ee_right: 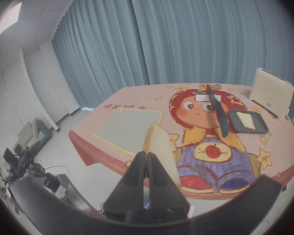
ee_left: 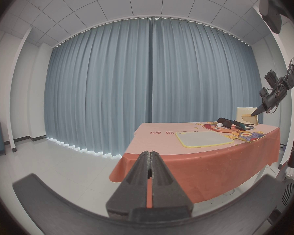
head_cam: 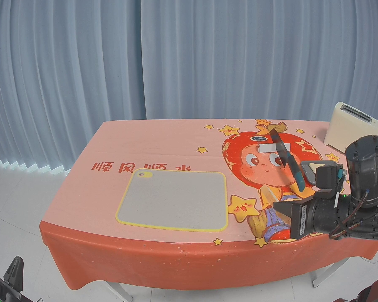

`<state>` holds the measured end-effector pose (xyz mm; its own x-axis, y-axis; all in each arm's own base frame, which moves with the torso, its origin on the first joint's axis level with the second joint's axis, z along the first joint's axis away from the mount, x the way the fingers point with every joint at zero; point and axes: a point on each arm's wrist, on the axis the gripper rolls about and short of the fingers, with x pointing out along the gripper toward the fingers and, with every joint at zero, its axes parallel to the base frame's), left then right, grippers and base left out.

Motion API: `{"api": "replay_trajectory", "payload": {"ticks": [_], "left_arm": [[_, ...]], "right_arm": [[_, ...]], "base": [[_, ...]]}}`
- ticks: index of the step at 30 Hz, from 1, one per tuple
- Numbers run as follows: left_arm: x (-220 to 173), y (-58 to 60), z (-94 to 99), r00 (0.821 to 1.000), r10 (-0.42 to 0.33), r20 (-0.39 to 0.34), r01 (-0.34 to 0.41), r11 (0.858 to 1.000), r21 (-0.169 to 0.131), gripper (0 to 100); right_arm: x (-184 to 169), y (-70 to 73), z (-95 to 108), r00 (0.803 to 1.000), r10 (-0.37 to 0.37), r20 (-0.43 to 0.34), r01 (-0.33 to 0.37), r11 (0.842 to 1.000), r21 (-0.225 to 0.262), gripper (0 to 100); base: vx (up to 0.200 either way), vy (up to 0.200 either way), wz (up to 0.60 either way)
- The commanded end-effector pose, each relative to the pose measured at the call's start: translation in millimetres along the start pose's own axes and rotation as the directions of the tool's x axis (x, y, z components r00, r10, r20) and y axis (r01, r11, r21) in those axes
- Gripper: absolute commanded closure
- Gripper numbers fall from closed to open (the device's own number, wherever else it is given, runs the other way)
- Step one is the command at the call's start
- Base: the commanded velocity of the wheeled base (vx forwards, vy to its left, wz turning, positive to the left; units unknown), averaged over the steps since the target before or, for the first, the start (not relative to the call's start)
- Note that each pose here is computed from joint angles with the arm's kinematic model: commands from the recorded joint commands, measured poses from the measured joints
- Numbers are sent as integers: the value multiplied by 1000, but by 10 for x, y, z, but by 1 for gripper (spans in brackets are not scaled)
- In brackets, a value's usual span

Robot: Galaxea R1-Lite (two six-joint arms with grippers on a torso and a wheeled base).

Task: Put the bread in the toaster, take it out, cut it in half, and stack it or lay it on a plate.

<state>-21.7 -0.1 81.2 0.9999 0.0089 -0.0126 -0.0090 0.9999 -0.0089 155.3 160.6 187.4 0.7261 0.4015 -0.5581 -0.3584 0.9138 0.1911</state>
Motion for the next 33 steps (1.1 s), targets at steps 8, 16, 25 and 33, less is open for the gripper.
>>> {"api": "replay_trajectory", "payload": {"ticks": [8,16,25,33], "left_arm": [[13,0,-50,1000,0,-18,0,1000,0,100],[14,0,-50,1000,-1,-20,1,1000,0,100],[13,0,-48,1000,-1,-17,1,1000,0,100],[14,0,-48,1000,-1,-18,1,1000,0,100]], "right_arm": [[-81,-120,128,995,-19,94,14,999,51,100],[54,-416,225,985,-146,91,136,985,107,100],[335,-586,243,973,-217,78,212,975,73,100],[533,-649,462,964,-248,100,241,967,79,100]], "base": [[0,-200,0],[0,-100,0],[0,0,0],[0,0,0]]}}
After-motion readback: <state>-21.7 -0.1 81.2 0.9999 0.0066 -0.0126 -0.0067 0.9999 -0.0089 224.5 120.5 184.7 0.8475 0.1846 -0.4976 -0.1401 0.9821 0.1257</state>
